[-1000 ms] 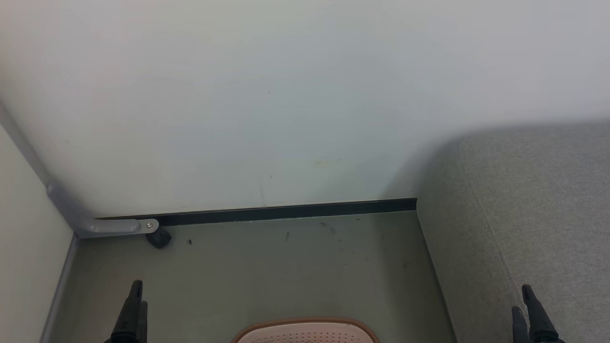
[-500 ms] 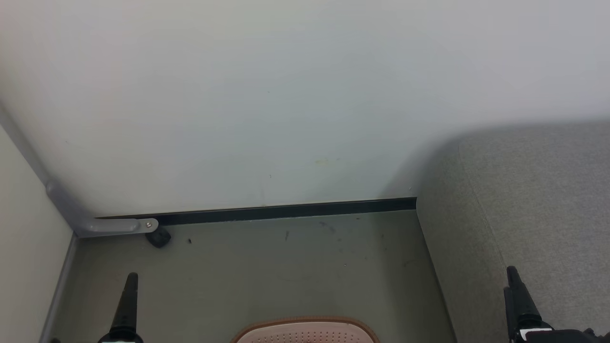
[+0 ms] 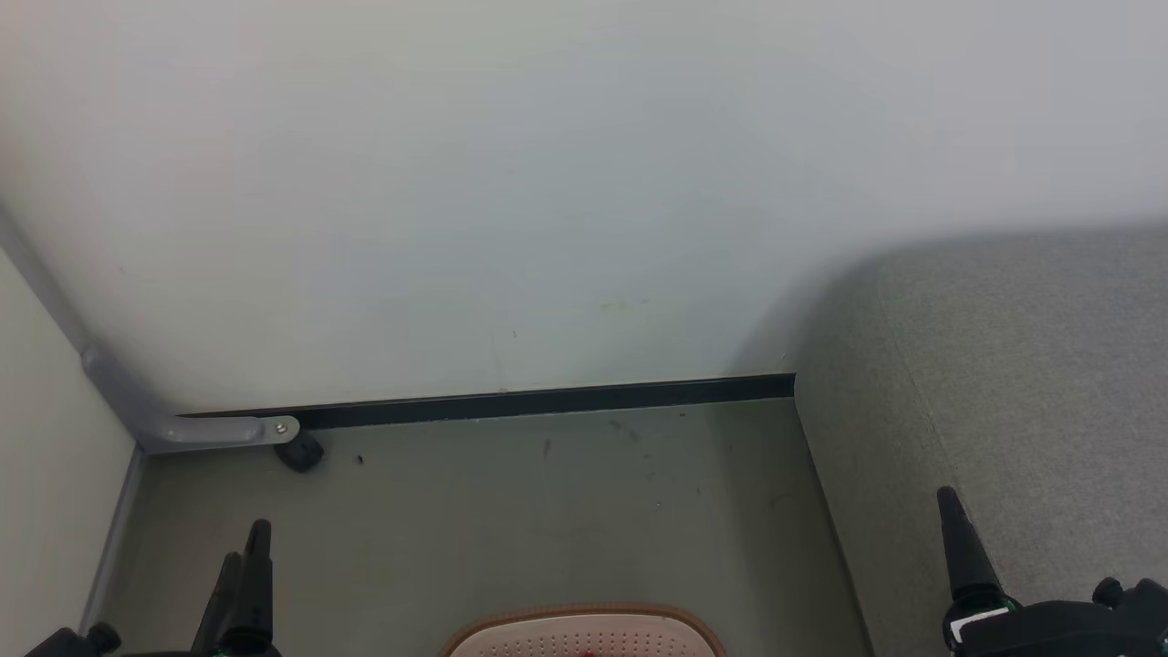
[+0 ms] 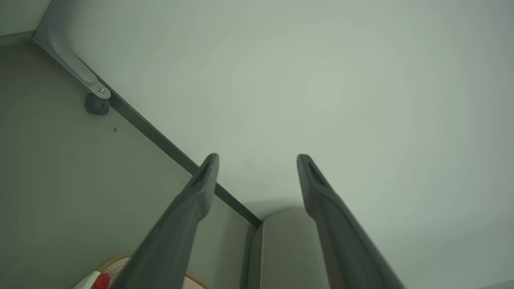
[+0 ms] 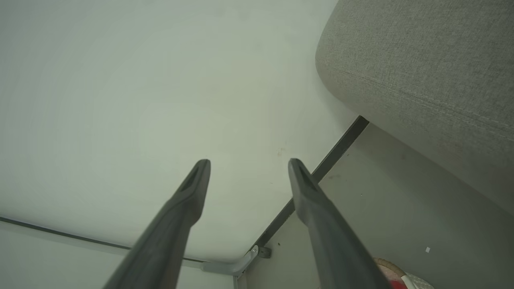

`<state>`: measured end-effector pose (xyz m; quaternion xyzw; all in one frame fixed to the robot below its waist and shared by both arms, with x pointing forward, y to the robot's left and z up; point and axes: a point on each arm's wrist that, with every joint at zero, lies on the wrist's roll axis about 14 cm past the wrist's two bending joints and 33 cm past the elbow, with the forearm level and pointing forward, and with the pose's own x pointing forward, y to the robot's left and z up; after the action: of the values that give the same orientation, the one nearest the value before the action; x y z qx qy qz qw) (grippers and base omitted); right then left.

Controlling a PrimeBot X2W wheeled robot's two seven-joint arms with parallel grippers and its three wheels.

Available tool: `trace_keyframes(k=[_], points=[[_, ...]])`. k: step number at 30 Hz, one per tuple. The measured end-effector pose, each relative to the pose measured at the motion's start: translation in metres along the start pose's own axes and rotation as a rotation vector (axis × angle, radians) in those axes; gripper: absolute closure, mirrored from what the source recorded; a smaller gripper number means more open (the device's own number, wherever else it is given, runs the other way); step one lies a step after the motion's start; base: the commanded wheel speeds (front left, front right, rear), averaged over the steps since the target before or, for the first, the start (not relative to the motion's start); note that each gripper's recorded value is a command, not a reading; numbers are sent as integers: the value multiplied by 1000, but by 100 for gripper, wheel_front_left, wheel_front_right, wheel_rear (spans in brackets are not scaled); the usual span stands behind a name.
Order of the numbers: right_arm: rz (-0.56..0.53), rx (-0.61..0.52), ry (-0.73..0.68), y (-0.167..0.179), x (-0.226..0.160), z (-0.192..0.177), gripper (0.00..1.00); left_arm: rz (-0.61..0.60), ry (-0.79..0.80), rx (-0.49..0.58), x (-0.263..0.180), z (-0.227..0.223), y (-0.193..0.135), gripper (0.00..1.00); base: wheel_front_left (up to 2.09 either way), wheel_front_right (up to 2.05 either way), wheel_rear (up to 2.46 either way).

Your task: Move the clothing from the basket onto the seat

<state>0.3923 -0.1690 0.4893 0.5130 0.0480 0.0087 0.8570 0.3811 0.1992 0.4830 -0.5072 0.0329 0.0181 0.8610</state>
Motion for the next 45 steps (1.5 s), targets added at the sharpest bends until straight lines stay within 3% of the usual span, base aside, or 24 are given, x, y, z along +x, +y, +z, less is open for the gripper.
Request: trace_keyframes(k=[11,32,45], points=[[6,-284,37,3,3,-9,0,-11,36,281,0,-4,2,0,0,0,0],[118,-657,14,29,8,-17,0,-69,-1,612,0,0,-6,0,0,0,0],[194,-819,-23,44,10,-20,0,-121,-36,767,1,2,-16,0,0,0,0]])
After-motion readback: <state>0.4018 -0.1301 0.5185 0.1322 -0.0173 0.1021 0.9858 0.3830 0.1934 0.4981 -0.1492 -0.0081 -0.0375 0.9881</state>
